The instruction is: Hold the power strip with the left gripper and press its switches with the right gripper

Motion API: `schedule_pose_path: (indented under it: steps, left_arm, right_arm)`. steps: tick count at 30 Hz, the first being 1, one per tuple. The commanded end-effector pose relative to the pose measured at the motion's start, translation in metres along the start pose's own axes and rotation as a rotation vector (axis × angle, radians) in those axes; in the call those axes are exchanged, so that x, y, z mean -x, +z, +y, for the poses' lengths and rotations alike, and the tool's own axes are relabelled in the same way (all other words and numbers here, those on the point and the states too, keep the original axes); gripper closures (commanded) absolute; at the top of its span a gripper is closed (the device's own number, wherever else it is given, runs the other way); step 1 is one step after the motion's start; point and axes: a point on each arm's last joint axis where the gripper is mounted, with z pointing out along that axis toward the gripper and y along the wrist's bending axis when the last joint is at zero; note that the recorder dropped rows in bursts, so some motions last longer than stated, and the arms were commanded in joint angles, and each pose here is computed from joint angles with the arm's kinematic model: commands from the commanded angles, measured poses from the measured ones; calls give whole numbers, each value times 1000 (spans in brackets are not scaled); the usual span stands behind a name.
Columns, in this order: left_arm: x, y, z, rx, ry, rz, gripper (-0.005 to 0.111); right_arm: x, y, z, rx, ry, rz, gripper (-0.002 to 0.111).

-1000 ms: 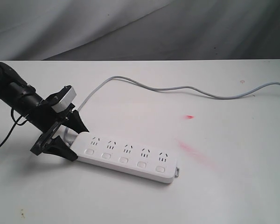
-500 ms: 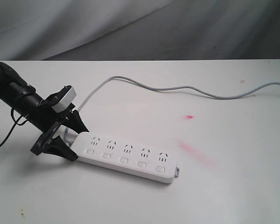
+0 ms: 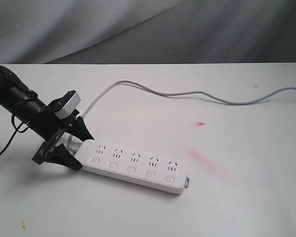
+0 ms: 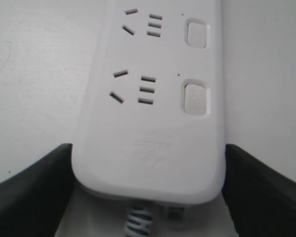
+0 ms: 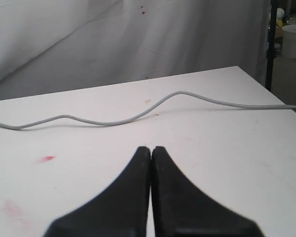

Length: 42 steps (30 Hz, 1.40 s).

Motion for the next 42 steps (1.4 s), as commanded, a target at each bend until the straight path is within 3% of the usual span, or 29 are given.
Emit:
schedule_pose_path:
  steps: [1, 42]
  left_arm:
    - [-10, 8, -5, -49, -9, 60, 61]
    - [-10, 8, -5, -49, -9, 60, 61]
  right_arm:
    - [-4, 0, -1, -9, -6, 30, 108]
    - [-7, 0, -1, -11, -30, 58, 108]
